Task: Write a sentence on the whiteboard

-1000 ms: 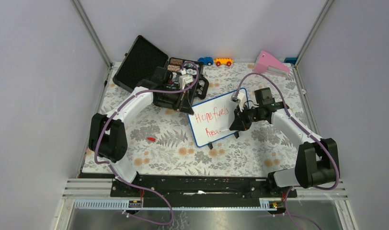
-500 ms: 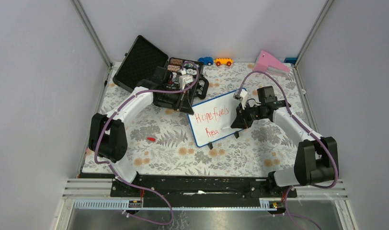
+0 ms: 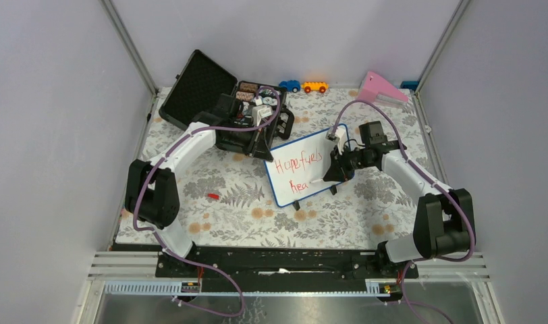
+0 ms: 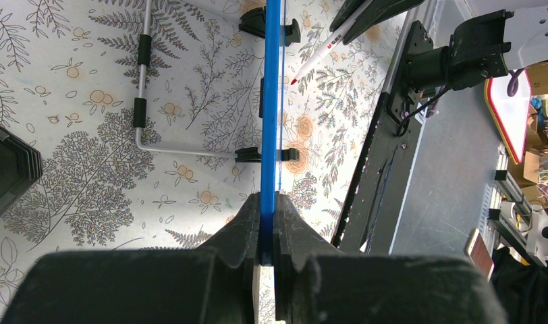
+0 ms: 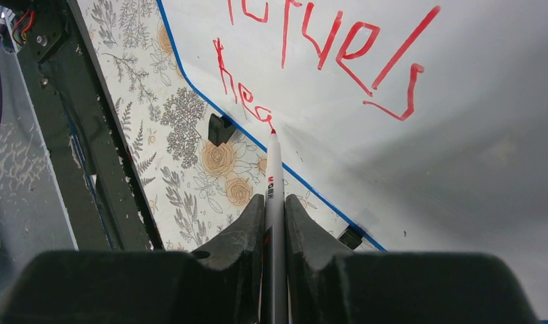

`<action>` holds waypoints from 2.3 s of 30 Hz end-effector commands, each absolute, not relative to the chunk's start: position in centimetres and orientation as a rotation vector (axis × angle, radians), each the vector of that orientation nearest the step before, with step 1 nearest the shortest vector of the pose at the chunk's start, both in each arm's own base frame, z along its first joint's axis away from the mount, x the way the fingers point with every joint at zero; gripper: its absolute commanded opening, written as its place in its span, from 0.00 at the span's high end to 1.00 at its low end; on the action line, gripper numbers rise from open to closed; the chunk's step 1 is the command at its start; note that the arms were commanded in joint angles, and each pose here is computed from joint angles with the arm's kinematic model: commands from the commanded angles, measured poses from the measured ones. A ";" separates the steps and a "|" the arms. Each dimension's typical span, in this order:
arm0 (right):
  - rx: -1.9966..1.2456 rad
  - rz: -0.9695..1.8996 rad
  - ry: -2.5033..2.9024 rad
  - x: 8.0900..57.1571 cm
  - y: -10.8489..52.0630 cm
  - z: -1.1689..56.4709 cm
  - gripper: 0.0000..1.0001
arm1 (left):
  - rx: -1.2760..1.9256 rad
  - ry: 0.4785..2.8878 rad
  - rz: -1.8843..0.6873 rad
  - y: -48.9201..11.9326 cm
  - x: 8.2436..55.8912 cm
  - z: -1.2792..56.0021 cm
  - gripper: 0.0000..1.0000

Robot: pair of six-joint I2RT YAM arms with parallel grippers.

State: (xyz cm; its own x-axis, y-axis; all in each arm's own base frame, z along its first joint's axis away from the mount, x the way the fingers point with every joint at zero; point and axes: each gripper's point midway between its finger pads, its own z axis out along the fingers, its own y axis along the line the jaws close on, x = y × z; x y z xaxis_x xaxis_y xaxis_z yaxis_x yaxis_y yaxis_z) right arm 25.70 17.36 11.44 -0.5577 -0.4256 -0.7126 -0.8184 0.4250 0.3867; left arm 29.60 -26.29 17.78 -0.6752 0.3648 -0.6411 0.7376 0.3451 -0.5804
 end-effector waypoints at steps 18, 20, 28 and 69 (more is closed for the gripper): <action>-1.085 0.978 2.098 27.5 18.6 12.6 1.00 | 1.026 2.182 -1.225 -26.6 29.2 17.9 1.00; -1.082 0.967 2.101 27.7 18.5 12.5 1.00 | 1.026 2.181 -1.226 -26.6 29.2 17.9 1.00; -1.078 0.911 2.134 27.8 17.9 11.6 1.00 | 1.026 2.182 -1.226 -26.6 29.2 17.9 1.00; -1.089 0.954 2.149 27.1 18.1 11.2 1.00 | 1.027 2.177 -1.224 -26.6 29.3 18.1 1.00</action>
